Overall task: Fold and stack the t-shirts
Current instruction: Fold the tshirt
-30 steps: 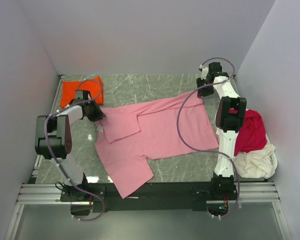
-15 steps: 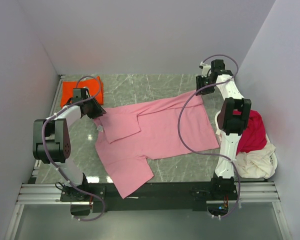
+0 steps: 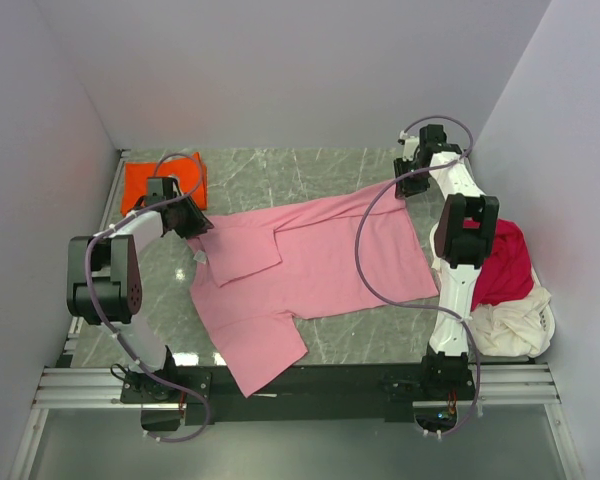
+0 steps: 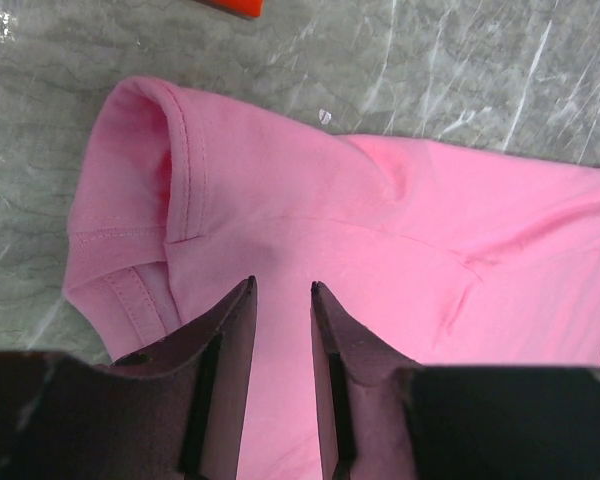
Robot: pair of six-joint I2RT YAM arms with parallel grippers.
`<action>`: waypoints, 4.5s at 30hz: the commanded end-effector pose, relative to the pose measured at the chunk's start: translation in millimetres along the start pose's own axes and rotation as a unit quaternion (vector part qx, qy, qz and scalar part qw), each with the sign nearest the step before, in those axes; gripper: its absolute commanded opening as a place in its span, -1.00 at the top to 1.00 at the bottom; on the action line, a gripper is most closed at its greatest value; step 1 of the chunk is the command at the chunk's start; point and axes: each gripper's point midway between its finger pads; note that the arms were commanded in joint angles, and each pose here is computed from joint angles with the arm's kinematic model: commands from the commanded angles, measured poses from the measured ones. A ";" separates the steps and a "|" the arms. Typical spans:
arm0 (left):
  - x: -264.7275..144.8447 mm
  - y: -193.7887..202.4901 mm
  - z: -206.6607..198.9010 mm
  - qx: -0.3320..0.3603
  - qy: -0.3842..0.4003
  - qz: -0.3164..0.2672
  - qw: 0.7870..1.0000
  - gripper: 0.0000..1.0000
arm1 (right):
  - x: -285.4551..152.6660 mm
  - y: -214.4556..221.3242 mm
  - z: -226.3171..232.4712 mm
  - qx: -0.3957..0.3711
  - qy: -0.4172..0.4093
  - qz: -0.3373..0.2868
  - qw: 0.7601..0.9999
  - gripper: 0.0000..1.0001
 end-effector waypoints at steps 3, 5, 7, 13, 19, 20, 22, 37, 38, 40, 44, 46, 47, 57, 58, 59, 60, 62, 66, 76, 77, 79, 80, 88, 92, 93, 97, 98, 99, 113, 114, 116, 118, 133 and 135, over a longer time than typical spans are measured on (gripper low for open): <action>2.9 -1.9 -1.7 0.009 0.011 -0.003 1.000 0.32 | -2.6 3.4 -5.4 0.000 0.007 0.003 1.000 0.38; 3.0 -1.2 -2.0 0.010 0.011 -0.002 1.000 0.32 | -3.9 2.8 -5.2 -0.001 0.007 0.002 1.000 0.49; 3.3 -1.3 -1.1 0.009 0.010 -0.001 1.000 0.32 | -4.8 5.1 -5.4 0.000 0.007 0.004 1.000 0.61; 4.0 -0.8 1.2 0.011 0.005 0.000 1.000 0.33 | -13.5 12.4 -10.1 -0.001 0.016 0.005 1.000 1.00; 8.5 -0.4 5.4 0.007 -0.005 0.003 1.000 0.33 | -28.3 18.6 -23.1 -0.007 0.044 -0.006 0.999 1.00; 9.8 -0.1 6.6 0.005 -0.007 0.003 1.000 0.34 | -30.6 18.5 -24.5 -0.006 0.046 -0.007 0.999 1.00; 10.1 -0.5 7.4 0.005 -0.009 0.003 1.000 0.35 | -32.3 18.6 -27.4 -0.004 0.047 -0.008 0.999 1.00; 0.0 -12.2 2.5 0.020 -0.011 -0.014 1.000 0.34 | -36.5 24.3 -30.2 -0.020 0.039 0.002 0.999 0.71; -4.9 -16.4 -0.5 0.027 -0.008 -0.023 0.999 0.33 | -39.9 25.4 -27.7 -0.024 0.033 0.005 0.999 0.58; -26.3 -30.9 -15.6 0.044 0.008 -0.056 0.997 0.32 | -51.9 17.6 -20.0 -0.042 0.017 -0.009 0.999 0.17; -84.9 -59.5 -47.6 0.116 0.044 -0.143 0.982 0.15 | -82.7 7.1 1.0 -0.080 -0.012 -0.042 0.996 -0.06; -121.7 -69.7 -64.7 0.152 0.064 -0.192 0.967 -0.14 | -100.8 3.5 21.9 -0.110 -0.043 -0.062 0.991 -0.11; -133.7 -73.2 -69.1 0.162 0.069 -0.209 0.962 -0.27 | -106.9 2.7 30.5 -0.122 -0.056 -0.069 0.989 -0.11; -195.8 -30.9 -113.5 0.221 0.218 -0.199 0.930 -0.99 | -180.6 41.0 168.8 -0.295 -0.217 -0.151 0.918 -0.19; -199.5 -21.9 -119.1 0.229 0.237 -0.184 0.926 -0.99 | -191.7 51.1 179.4 -0.311 -0.222 -0.164 0.910 -0.19; -199.4 -13.0 -120.7 0.233 0.241 -0.169 0.927 -0.99 | -197.3 52.6 191.5 -0.331 -0.229 -0.181 0.898 -0.19; -200.3 -3.7 -119.9 0.231 0.237 -0.154 0.931 -0.99 | -218.7 56.0 205.7 -0.350 -0.242 -0.213 0.879 -0.20; -198.9 23.2 -127.6 0.244 0.249 -0.113 0.930 -0.98 | -223.4 76.2 219.1 -0.386 -0.270 -0.240 0.849 -0.21; -194.6 78.1 -123.3 0.258 0.236 -0.041 0.936 -0.93 | -245.8 118.0 244.1 -0.459 -0.315 -0.297 0.776 -0.66; -207.1 208.1 -79.3 0.247 0.163 0.145 0.944 -0.81 | -241.9 166.9 245.6 -0.474 -0.329 -0.265 0.773 -0.75; -209.1 214.8 -76.2 0.249 0.156 0.154 0.944 -0.79 | -239.9 167.9 244.6 -0.472 -0.329 -0.260 0.776 -0.75; -209.1 235.0 -62.9 0.254 0.124 0.182 0.942 -0.75 | -236.0 168.7 242.2 -0.463 -0.329 -0.250 0.784 -0.74; -208.8 243.0 -53.8 0.256 0.105 0.196 0.941 -0.74 | -235.1 168.5 241.2 -0.460 -0.329 -0.246 0.787 -0.74; -215.9 300.3 -17.7 0.324 0.022 0.264 0.908 -0.35 | -228.7 167.4 232.2 -0.442 -0.322 -0.234 0.804 -0.71; -222.4 337.9 -17.9 0.382 0.030 0.303 0.872 -0.19 | -227.1 166.9 227.8 -0.433 -0.321 -0.232 0.809 -0.71; -223.7 344.5 -16.6 0.395 0.028 0.309 0.865 -0.18 | -226.5 168.1 226.9 -0.430 -0.323 -0.230 0.811 -0.71; -221.7 370.7 7.7 0.448 -0.022 0.340 0.826 -0.06 | -226.5 167.8 224.3 -0.428 -0.325 -0.229 0.812 -0.71; -220.5 371.9 12.5 0.456 -0.033 0.341 0.822 -0.06 | -226.9 168.9 224.1 -0.426 -0.326 -0.228 0.812 -0.71; -217.0 372.8 15.1 0.460 -0.043 0.339 0.820 -0.05 | -226.8 169.3 224.1 -0.426 -0.328 -0.228 0.812 -0.71; -198.7 397.0 39.8 0.509 -0.092 0.354 0.779 0.17 | -227.2 172.4 217.9 -0.412 -0.338 -0.223 0.816 -0.70; -196.6 396.7 42.8 0.512 -0.101 0.353 0.776 0.22 | -227.3 172.2 217.3 -0.411 -0.338 -0.223 0.816 -0.70; -194.3 394.7 46.4 0.518 -0.113 0.349 0.773 0.27 | -228.1 172.3 217.8 -0.411 -0.340 -0.223 0.816 -0.70; -192.1 393.5 51.8 0.523 -0.126 0.349 0.767 0.28 | -228.1 172.7 217.9 -0.411 -0.342 -0.222 0.815 -0.70; -200.2 368.4 30.8 0.525 -0.126 0.290 0.790 0.92 | -229.6 172.9 216.6 -0.413 -0.342 -0.219 0.815 -0.70; -200.3 357.3 21.6 0.513 -0.121 0.275 0.804 0.96 | -228.7 173.1 215.6 -0.413 -0.341 -0.216 0.817 -0.70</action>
Point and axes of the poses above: each gripper's point midway between its finger pads, its own x axis out along the fingers, its own z axis along the line the jaws close on, y = z × x, and after that the axes turned 1 degree about -x, right-handed
